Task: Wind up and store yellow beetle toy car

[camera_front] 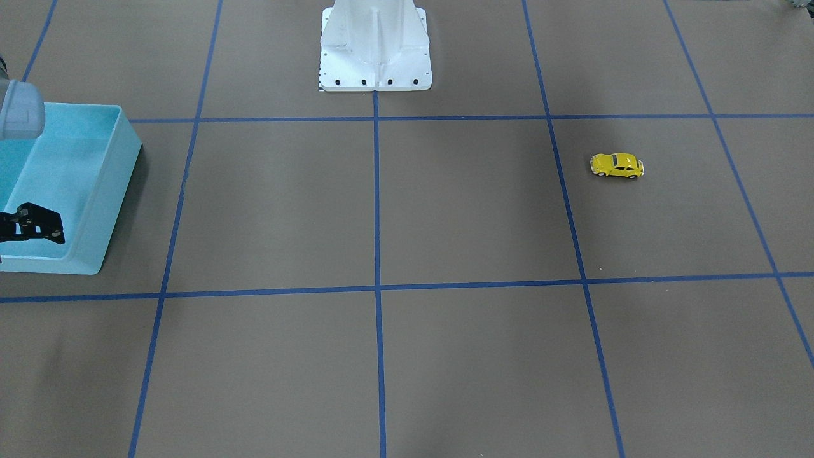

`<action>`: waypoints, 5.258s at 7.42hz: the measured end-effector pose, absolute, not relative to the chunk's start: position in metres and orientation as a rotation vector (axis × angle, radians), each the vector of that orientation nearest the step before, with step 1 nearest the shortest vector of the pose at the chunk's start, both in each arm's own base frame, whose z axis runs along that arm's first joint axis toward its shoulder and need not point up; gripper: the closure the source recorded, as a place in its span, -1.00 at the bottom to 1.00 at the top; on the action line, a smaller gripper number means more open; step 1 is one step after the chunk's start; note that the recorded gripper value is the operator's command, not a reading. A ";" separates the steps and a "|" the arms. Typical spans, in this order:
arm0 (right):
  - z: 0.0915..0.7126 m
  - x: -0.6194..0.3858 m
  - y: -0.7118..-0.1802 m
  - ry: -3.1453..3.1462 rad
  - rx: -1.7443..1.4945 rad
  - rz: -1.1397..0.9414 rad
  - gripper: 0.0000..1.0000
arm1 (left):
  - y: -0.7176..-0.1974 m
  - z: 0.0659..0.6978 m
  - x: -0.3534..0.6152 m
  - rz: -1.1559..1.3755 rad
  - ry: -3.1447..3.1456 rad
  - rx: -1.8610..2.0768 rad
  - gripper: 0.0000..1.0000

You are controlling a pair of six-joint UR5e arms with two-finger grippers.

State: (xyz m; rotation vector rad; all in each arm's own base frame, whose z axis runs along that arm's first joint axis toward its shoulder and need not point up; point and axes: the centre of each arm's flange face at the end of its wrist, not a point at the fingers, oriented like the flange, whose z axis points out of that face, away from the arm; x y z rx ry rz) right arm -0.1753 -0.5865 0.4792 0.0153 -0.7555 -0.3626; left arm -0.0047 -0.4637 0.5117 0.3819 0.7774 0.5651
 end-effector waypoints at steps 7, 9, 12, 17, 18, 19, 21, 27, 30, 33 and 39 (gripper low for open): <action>0.481 -0.175 -0.586 -0.755 0.012 -0.362 -1.00 | -0.419 0.423 0.161 1.055 0.777 0.494 -1.00; 0.482 -0.175 -0.585 -0.755 0.012 -0.361 -1.00 | -0.395 0.424 0.194 1.144 0.764 0.467 -1.00; 0.483 -0.175 -0.585 -0.754 0.010 -0.361 -1.00 | -0.380 0.415 0.225 1.278 0.662 0.536 -1.00; 0.483 -0.175 -0.585 -0.754 0.010 -0.361 -1.00 | -0.377 0.453 0.245 1.451 0.570 0.639 -1.00; 0.483 -0.175 -0.585 -0.754 0.010 -0.361 -1.00 | -0.380 0.464 0.248 1.458 0.569 0.646 -1.00; 0.483 -0.175 -0.585 -0.754 0.010 -0.360 -1.00 | -0.382 0.471 0.251 1.463 0.569 0.649 -1.00; 0.483 -0.175 -0.585 -0.754 0.010 -0.360 -1.00 | -0.378 0.474 0.266 1.489 0.582 0.648 -1.00; 0.483 -0.175 -0.585 -0.754 0.010 -0.360 -1.00 | -0.351 0.485 0.304 1.574 0.623 0.601 -1.00; 0.484 -0.174 -0.584 -0.754 0.009 -0.360 -1.00 | -0.352 0.502 0.309 1.582 0.616 0.568 -1.00; 0.484 -0.174 -0.584 -0.754 0.009 -0.360 -1.00 | -0.356 0.508 0.310 1.576 0.580 0.569 -1.00; 0.484 -0.174 -0.584 -0.754 0.008 -0.360 -1.00 | -0.365 0.518 0.323 1.575 0.569 0.555 -1.00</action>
